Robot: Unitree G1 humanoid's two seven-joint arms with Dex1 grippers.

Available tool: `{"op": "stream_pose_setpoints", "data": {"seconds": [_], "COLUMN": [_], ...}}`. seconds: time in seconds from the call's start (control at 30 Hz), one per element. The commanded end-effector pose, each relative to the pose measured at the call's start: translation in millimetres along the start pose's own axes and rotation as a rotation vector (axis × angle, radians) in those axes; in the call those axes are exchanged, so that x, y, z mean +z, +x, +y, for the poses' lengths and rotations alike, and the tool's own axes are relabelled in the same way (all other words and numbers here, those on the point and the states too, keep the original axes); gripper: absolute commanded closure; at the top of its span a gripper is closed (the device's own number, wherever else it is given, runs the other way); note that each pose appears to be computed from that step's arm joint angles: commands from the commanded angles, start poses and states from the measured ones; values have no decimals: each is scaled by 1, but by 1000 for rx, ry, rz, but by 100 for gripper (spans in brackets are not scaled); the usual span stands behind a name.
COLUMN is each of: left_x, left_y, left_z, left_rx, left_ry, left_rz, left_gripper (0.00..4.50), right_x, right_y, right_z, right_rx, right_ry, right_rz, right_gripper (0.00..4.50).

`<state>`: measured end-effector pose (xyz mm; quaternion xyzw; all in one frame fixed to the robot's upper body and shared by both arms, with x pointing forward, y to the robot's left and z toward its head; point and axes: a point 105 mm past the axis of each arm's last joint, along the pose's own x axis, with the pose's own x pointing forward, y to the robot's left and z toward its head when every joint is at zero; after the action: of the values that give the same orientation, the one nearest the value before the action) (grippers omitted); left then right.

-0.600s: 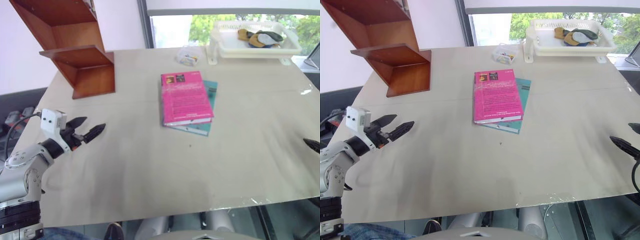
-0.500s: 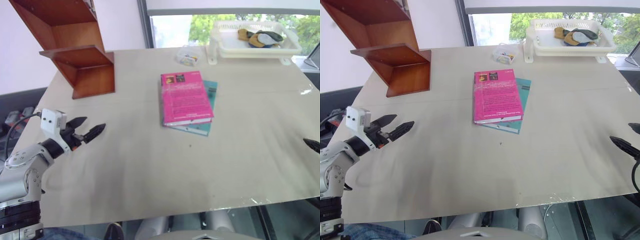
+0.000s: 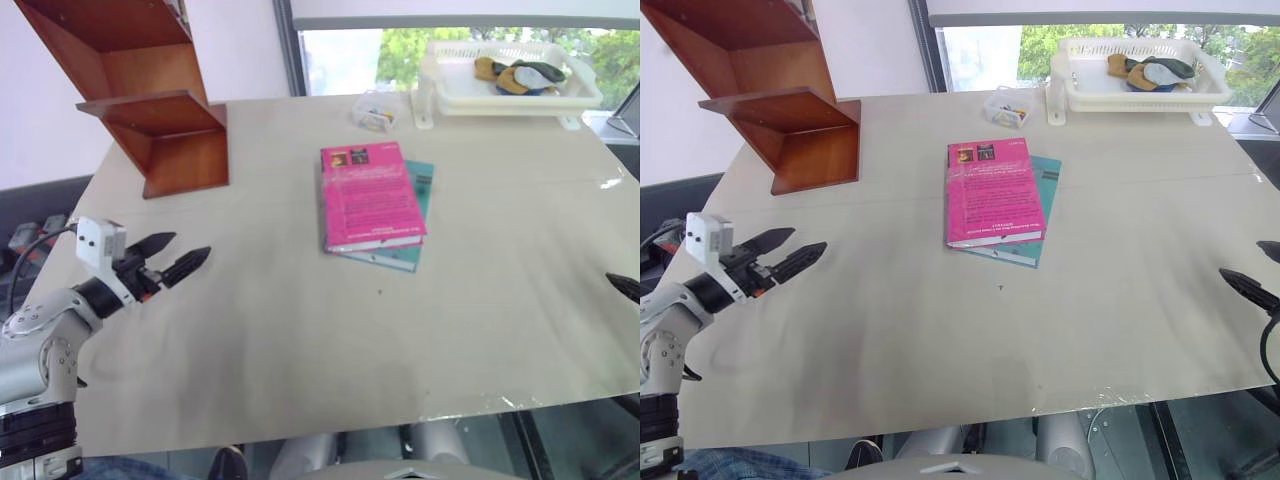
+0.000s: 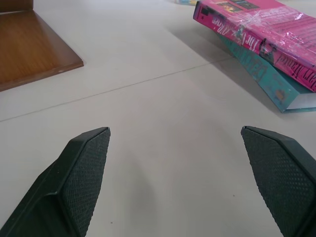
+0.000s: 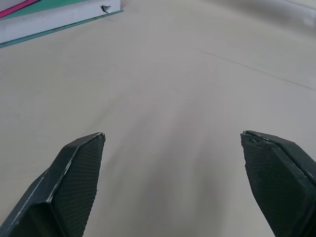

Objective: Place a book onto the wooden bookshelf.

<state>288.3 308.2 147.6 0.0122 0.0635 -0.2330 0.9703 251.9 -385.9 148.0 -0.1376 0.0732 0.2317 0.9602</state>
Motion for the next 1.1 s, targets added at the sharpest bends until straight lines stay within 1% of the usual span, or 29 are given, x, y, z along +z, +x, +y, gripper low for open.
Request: {"op": "stream_pose_setpoints", "data": {"seconds": [0.03,0.23,0.37,0.47,0.6,0.63,0.7,0.77,0.9,1.0,1.1], "left_x": [18,17,19,27,45,49,59,69,81,82,86], "left_y": [-4,-4,-4,-7,-12,-14,-19,-20,-19,-19,-23], "left_z": [4,3,-4,-17,-35,-39,-49,-54,-59,-61,-64], "left_rx": [5,-2,-51,-133,-274,-305,-366,-390,-401,-405,-409], "left_ry": [57,65,78,118,183,198,248,281,313,325,350], "left_rz": [-39,-37,-35,-40,-17,-6,13,6,-32,-34,-42], "left_gripper": [2,2,2,2,2,2,2,2,2,2,2], "right_x": [10,12,18,26,49,54,65,76,88,88,97], "right_y": [2,5,21,46,98,109,141,171,221,243,259], "right_z": [-3,-2,-2,2,10,11,16,21,34,45,58], "right_rx": [-10,-5,-15,-7,-26,-35,-60,-87,-104,-73,-28], "right_ry": [-39,-49,-76,-103,-93,-71,-22,33,231,387,524], "right_rz": [-25,-29,-22,-29,-106,-126,-169,-199,-178,-153,-189], "right_gripper": [0,0,0,0,0,0,0,0,0,0,0]}}
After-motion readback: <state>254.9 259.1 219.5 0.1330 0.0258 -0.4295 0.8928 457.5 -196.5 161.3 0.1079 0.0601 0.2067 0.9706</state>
